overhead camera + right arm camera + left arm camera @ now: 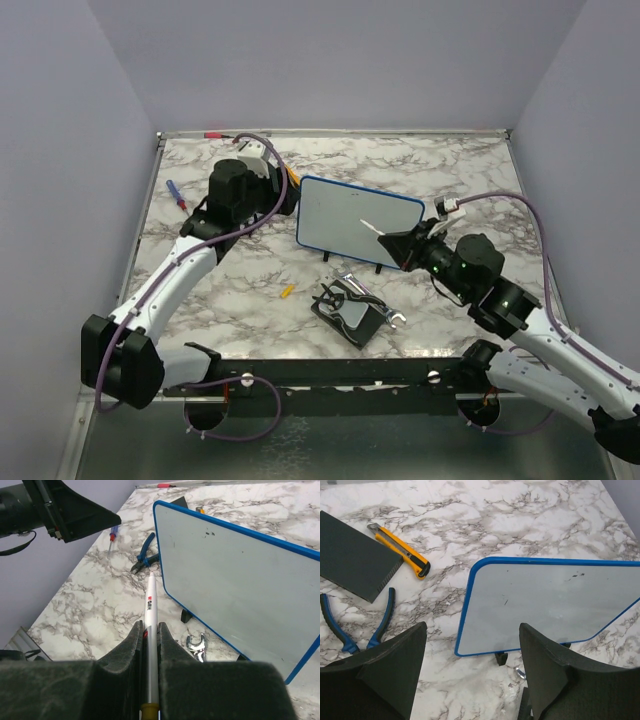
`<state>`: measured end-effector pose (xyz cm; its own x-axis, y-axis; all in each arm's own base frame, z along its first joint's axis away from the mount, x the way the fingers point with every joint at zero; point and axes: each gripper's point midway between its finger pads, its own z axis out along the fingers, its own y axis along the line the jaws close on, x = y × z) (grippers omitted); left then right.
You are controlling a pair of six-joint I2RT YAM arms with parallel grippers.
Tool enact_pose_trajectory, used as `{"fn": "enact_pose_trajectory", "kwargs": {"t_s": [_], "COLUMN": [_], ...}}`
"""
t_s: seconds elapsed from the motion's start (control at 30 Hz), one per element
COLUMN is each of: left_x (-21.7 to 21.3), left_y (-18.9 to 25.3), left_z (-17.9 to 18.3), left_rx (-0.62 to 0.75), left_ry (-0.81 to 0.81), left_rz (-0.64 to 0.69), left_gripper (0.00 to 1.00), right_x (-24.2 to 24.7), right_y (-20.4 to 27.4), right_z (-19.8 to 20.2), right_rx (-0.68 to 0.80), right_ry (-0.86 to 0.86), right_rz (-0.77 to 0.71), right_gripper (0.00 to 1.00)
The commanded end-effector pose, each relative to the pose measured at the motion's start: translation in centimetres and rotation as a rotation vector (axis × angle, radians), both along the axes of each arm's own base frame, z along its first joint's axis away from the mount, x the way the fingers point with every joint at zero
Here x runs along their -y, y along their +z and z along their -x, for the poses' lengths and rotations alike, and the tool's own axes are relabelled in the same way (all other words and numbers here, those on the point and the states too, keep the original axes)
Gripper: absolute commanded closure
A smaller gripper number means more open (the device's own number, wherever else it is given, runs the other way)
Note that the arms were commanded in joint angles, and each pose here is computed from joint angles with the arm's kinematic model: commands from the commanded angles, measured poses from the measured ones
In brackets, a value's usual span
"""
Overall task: Write a sentence on the whiteboard
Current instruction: Move the whiteboard stand to the center of the board, then write a sentence on the whiteboard.
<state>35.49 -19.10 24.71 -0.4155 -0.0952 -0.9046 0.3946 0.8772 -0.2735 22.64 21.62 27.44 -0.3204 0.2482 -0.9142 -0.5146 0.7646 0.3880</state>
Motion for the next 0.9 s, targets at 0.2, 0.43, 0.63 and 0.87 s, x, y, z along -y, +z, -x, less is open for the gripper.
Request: {"fn": "enact_pose_trajectory", "kwargs": {"t_s": [0.2,0.43,0.63,0.87], "left_x": [1.6,2.2,2.2,1.8], "left_y": [0.4,-1.7,-4.5,-6.7], "left_z": [-0.4,-1.5,-2.5,-3.3], "left_rx": [0.034,0.011,-0.043,-0.092], "left_ry": [-0.431,-0.572,-0.592,-0.569], "left_rz": [0.136,0.125,0.117,0.113], "left_gripper": [0.25,0.28,0.30,0.30], "right_x": [-1.7,-3.2,-5.1,-7.3], "right_y": [0.0,-0.3,-1.2,-1.9], "right_z": [-1.5,-2.8,-4.3,-6.2], "right_rx": [0.033,0.075,0.090,0.091], "right_ry": [0.002,-0.006,-0.002,0.003], "right_rz": [-0.032,0.004,0.041,0.045], "right_gripper": [1.00,1.00,1.00,1.00]}}
